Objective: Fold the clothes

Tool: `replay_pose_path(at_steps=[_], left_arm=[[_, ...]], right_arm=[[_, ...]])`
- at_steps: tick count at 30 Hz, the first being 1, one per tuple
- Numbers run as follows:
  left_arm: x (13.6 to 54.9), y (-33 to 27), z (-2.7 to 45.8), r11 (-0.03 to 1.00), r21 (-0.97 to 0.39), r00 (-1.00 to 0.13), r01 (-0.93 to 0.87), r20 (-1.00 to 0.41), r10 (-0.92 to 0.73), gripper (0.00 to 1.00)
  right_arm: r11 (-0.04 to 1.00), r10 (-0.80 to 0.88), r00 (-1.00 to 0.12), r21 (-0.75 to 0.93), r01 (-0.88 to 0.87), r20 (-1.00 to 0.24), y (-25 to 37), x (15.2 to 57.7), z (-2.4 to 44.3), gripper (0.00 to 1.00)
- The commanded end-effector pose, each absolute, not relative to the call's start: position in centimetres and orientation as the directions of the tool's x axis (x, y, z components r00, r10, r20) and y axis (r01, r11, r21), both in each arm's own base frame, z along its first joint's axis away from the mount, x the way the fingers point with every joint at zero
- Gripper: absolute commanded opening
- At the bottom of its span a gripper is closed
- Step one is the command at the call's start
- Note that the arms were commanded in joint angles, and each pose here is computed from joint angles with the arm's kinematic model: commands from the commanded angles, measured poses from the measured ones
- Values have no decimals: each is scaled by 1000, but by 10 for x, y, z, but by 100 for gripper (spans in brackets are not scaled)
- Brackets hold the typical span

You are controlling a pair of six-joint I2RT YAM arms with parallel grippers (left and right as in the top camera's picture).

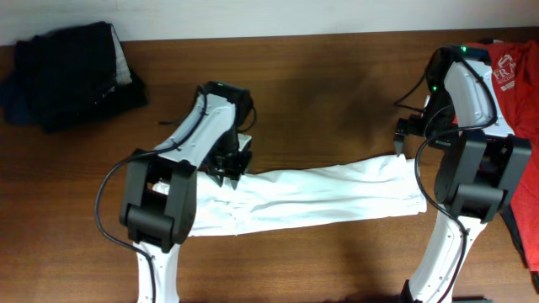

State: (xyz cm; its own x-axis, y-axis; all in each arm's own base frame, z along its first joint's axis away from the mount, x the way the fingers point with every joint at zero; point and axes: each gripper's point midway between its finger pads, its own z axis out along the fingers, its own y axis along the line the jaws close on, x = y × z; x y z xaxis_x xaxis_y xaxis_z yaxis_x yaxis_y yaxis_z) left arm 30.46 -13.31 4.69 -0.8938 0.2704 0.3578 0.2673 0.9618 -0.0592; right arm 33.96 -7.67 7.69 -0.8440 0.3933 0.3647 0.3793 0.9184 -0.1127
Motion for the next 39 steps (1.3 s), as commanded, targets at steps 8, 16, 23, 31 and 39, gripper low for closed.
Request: replay_pose_path(at_steps=[8, 16, 23, 31, 39], left_arm=[[291, -113, 34, 957, -204, -882, 208, 384, 274, 15], [287, -62, -27, 981, -185, -927, 57, 356, 121, 15], [287, 47, -36, 967, -46, -911, -252, 347, -221, 15], [300, 56, -36, 965, -53, -927, -257, 298, -230, 15], [294, 67, -30, 973, 1, -921, -230, 324, -218, 15]], right_arm=[[913, 408, -912, -49, 406, 50, -35, 323, 162, 97], [902, 407, -908, 109, 417, 102, 2, 306, 72, 30], [925, 301, -951, 221, 309, 68, 33, 316, 60, 7], [970, 107, -994, 220, 100, -22, 115, 332, 39, 5], [981, 183, -983, 67, 184, 14, 72, 343, -12, 4]])
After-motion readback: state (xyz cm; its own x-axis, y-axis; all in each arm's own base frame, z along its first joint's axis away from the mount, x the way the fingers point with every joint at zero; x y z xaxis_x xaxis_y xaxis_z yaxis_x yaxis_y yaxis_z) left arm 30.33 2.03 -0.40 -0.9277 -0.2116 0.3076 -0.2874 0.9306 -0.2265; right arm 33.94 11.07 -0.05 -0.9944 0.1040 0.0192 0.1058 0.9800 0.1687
